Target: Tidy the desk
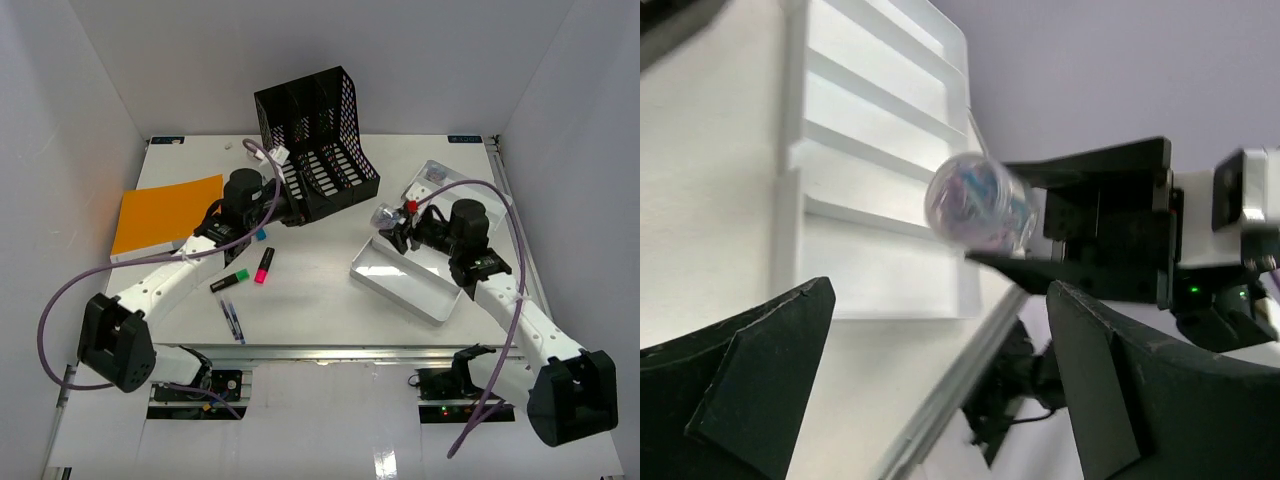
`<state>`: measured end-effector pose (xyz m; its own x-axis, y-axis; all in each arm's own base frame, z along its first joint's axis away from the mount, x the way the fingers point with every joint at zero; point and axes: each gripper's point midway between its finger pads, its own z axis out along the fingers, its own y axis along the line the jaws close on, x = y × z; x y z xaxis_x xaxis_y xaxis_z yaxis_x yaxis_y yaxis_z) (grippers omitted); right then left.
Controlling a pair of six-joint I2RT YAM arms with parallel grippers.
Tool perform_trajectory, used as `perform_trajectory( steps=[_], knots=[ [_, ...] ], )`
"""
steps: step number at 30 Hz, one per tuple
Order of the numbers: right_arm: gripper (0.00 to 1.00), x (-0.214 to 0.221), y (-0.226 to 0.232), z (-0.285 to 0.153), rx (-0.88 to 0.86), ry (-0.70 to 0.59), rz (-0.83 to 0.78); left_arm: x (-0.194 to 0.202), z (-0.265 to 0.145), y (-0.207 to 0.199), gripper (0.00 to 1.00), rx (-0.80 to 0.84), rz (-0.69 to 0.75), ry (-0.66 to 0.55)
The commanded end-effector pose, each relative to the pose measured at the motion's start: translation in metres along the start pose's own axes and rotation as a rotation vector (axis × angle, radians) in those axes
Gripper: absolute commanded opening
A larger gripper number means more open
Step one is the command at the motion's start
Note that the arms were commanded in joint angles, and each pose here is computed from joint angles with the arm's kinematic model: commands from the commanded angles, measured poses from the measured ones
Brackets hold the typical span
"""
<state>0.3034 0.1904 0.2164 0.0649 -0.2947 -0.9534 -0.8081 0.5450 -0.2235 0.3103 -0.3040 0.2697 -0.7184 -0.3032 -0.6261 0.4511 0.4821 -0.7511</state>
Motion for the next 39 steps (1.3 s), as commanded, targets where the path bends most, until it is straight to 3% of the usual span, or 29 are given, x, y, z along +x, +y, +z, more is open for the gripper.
perform_trajectory(
  steps=[1, 7, 16, 35, 38, 39],
  knots=[
    [0.20, 0.027, -0.106, -0.019, 0.337, 0.163, 0.086, -0.006, -0.045, 0.047, 0.98, -0.301, 0.267, -0.034],
    [0.18, 0.076, -0.198, -0.035, 0.539, 0.395, 0.206, 0.009, -0.098, 0.095, 0.98, -0.521, 0.450, -0.053],
    [0.20, 0.145, -0.266, -0.029, 0.592, 0.647, 0.277, 0.031, -0.138, 0.120, 0.98, -0.613, 0.522, -0.077],
    [0.27, 0.187, -0.302, -0.038, 0.634, 0.701, 0.310, 0.029, -0.148, 0.120, 0.98, -0.630, 0.528, -0.110],
    [0.30, 0.193, -0.300, -0.035, 0.616, 0.710, 0.327, 0.029, -0.148, 0.120, 0.98, -0.634, 0.528, -0.110],
    [0.37, 0.195, -0.300, -0.034, 0.614, 0.715, 0.330, 0.029, -0.148, 0.120, 0.98, -0.634, 0.528, -0.110]
  ],
)
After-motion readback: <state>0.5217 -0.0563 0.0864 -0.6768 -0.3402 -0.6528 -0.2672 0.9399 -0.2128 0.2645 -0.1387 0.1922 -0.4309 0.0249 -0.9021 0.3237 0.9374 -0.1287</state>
